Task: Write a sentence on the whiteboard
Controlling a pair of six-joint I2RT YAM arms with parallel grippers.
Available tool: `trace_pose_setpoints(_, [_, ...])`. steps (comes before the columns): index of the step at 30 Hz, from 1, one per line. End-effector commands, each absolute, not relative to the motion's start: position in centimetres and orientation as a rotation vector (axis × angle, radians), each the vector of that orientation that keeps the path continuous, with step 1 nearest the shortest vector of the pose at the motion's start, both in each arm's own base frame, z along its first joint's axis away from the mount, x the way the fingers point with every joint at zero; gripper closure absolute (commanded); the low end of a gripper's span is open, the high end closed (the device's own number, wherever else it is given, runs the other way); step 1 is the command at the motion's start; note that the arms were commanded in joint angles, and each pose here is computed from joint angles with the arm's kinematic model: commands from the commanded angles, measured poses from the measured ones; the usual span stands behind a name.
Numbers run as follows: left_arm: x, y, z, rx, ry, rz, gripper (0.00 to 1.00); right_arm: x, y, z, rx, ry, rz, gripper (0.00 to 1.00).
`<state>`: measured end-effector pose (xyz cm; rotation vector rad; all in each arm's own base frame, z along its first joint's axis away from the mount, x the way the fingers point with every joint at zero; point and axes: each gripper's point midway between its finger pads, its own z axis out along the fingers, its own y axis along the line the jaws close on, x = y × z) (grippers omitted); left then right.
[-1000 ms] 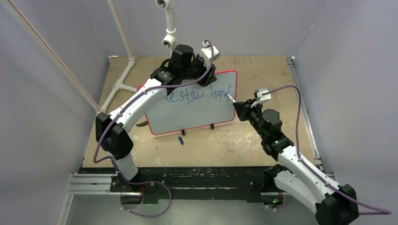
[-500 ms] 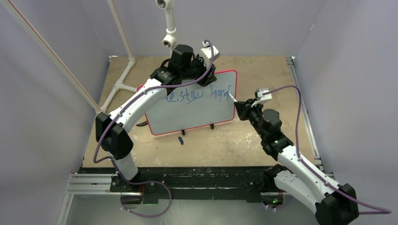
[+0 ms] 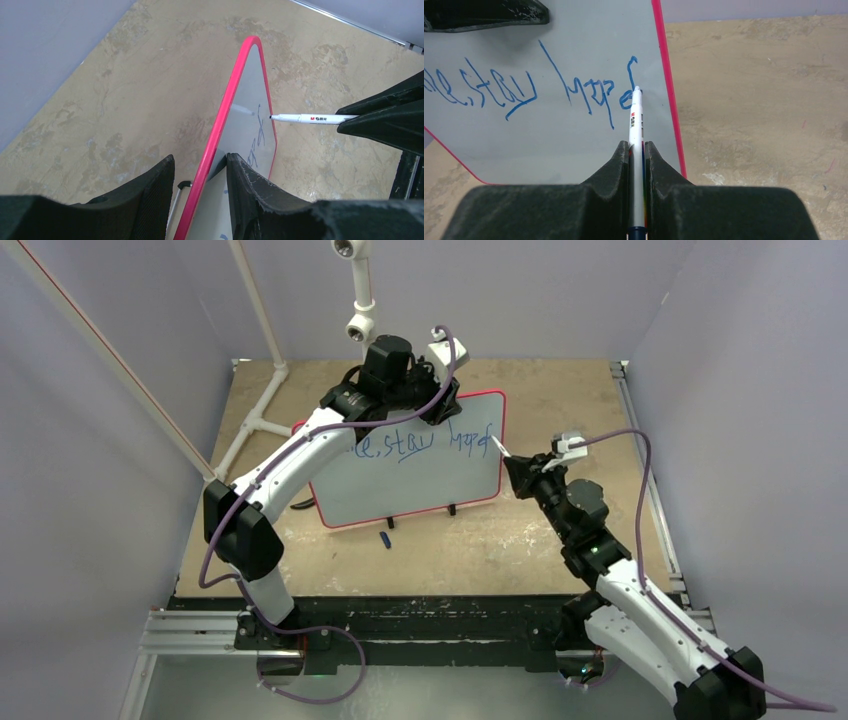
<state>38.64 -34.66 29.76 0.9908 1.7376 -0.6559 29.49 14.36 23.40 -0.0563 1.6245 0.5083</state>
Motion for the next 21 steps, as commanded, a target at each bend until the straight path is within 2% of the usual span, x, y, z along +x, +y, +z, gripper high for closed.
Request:
trace_pose_setpoints(1, [37.66, -34.22, 31.57, 0.982, 1.705, -0.680, 0.59, 29.50, 14.20, 24.44, -0.057, 1.578, 0.509, 1.00])
trace_pose_setpoints(21, [37.66, -34.26, 31.41, 0.986, 1.706, -0.684, 0.59, 30.43, 14.15, 24.06, -0.051, 1.584, 0.476, 1.00])
